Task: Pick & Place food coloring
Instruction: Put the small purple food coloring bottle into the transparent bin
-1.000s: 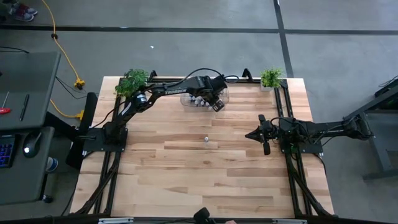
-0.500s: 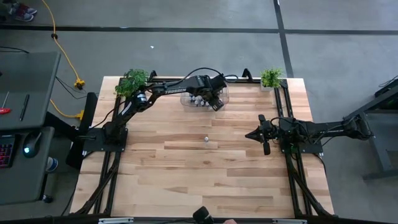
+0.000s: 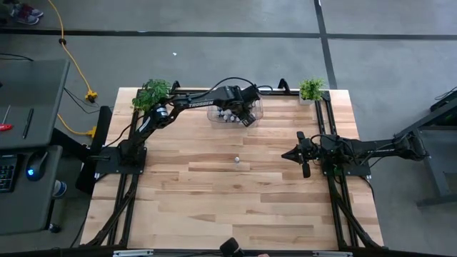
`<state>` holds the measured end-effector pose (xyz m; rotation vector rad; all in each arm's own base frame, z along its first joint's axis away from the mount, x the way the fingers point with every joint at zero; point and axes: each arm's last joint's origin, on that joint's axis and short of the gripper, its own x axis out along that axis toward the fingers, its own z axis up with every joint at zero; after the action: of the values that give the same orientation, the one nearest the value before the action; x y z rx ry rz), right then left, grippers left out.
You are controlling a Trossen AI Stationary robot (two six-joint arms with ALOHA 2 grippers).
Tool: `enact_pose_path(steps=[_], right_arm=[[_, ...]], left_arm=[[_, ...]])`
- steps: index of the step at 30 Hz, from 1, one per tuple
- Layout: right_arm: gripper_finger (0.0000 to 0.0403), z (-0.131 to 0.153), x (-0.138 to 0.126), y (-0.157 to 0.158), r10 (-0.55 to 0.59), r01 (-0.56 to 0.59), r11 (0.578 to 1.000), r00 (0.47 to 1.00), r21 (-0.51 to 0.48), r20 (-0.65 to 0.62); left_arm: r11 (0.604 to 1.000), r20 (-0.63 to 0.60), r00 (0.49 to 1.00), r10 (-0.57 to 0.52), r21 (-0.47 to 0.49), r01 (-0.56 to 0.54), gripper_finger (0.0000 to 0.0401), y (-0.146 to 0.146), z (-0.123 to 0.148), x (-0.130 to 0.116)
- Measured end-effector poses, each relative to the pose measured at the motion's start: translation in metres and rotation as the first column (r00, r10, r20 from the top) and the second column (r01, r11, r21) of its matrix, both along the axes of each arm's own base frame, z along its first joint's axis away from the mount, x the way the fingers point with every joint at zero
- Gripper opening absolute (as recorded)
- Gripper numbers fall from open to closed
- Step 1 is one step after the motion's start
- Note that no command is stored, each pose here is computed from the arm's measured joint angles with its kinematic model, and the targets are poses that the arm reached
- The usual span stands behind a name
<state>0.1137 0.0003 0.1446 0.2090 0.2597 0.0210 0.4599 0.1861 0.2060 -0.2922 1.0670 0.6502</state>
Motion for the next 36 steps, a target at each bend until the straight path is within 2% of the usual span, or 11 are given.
enact_pose_path(steps=[5,12,16,25,36], right_arm=[[0.0,0.0,0.0,0.0,0.0,0.0,1.0,1.0,0.0,0.0],[0.0,0.0,0.0,0.0,0.0,0.0,1.0,1.0,0.0,0.0],[0.0,0.0,0.0,0.0,0.0,0.0,1.0,1.0,0.0,0.001],[0.0,0.0,0.0,0.0,0.0,0.0,1.0,1.0,0.0,0.0],[0.0,0.0,0.0,0.0,0.0,0.0,1.0,1.0,0.0,0.0]], left_arm=[[1.0,0.009,1.0,-0.01,0.011,0.01,0.0124,-0.003,0.028,0.0],[0.993,0.018,0.998,-0.061,0.1,0.059,0.0124,-0.012,0.067,0.002],[0.991,0.01,0.997,-0.082,0.105,0.08,0.0124,-0.024,0.081,-0.002],[0.962,-0.047,0.97,-0.241,0.118,0.244,0.0124,-0.064,0.112,-0.015],[0.941,-0.063,0.945,-0.32,0.092,0.325,0.0124,-0.115,0.143,-0.036]])
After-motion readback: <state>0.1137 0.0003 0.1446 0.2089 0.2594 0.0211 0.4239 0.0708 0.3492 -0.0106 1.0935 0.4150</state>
